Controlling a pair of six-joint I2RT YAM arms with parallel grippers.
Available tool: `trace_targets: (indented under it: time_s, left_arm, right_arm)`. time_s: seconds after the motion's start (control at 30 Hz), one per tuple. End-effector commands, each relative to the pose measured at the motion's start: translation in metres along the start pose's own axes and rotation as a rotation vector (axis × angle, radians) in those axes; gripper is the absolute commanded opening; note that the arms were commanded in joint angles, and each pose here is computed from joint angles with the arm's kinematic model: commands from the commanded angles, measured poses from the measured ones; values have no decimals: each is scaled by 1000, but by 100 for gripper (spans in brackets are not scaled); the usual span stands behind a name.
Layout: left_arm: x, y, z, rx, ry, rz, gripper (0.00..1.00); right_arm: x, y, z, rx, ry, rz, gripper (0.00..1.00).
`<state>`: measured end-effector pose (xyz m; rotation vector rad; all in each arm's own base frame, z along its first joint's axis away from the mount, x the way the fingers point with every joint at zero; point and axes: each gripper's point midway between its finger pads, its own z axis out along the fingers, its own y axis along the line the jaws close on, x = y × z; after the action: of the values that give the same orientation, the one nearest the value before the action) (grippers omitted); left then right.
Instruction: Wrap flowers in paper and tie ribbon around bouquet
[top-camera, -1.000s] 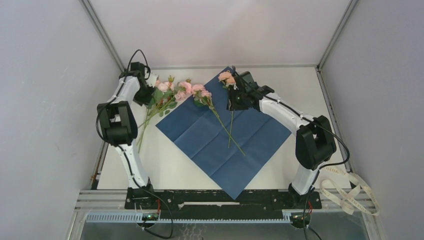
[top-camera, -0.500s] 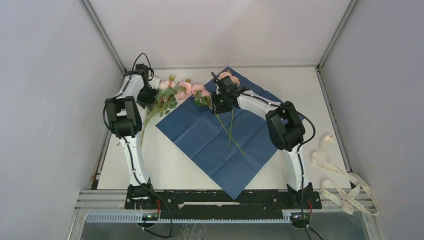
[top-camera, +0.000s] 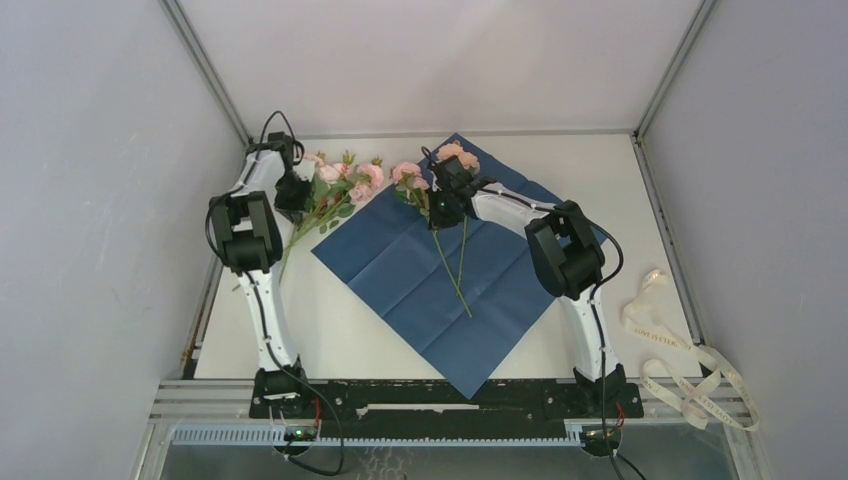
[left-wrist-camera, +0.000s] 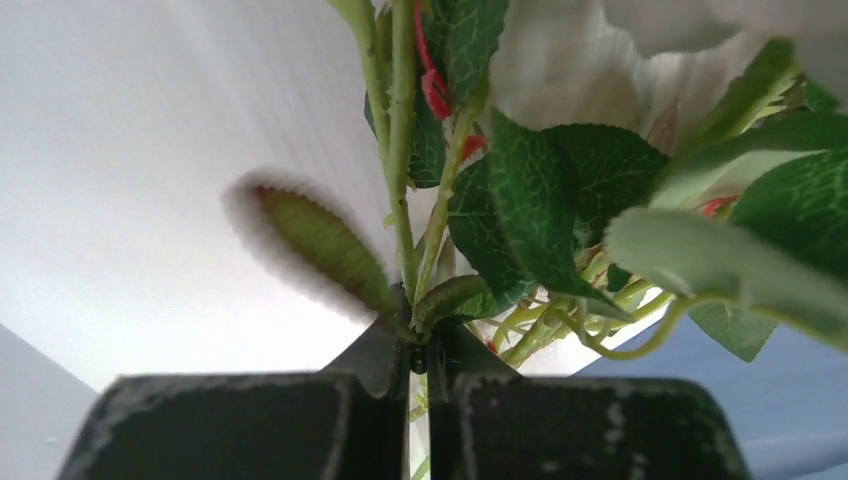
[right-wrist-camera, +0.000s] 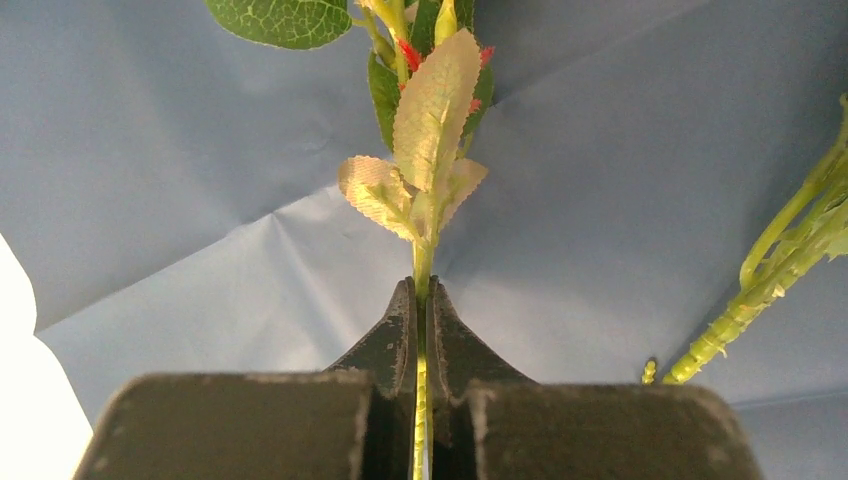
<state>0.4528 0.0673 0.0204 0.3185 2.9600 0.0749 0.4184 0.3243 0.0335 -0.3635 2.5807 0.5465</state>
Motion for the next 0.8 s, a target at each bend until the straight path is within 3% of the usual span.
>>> trace_targets:
  time_s: [0.0,0.2,0.3,0.53,0.6,0.7,0.77]
  left_arm:
    - [-24,13,-42,46,-169,-164,0]
    - [-41,25,-128,51,-454,-323,0]
    - [-41,26,-164,64,-535,-362,0]
    - [-32,8,-230,107,-655,-372,0]
    - [-29,-4,-244,154,-676,-359,0]
    - [-23,-23,-256,229,-677,-343,0]
    - [-19,-37,-262,285,-677,-335,0]
  right_arm:
    - [-58,24,-42,-63,-176,-1,0]
    - [-93,18,-101,-50,-372,143,0]
    - [-94,-3,-112,-61,-483,265,0]
    - [-79,-24,-75,-42,-419,319,0]
    - [-71,-32,-67,-2,-381,322,12]
    - [-70,-37,-73,30,-367,294,39]
    - [-71,-36,-84,56,-361,251,48]
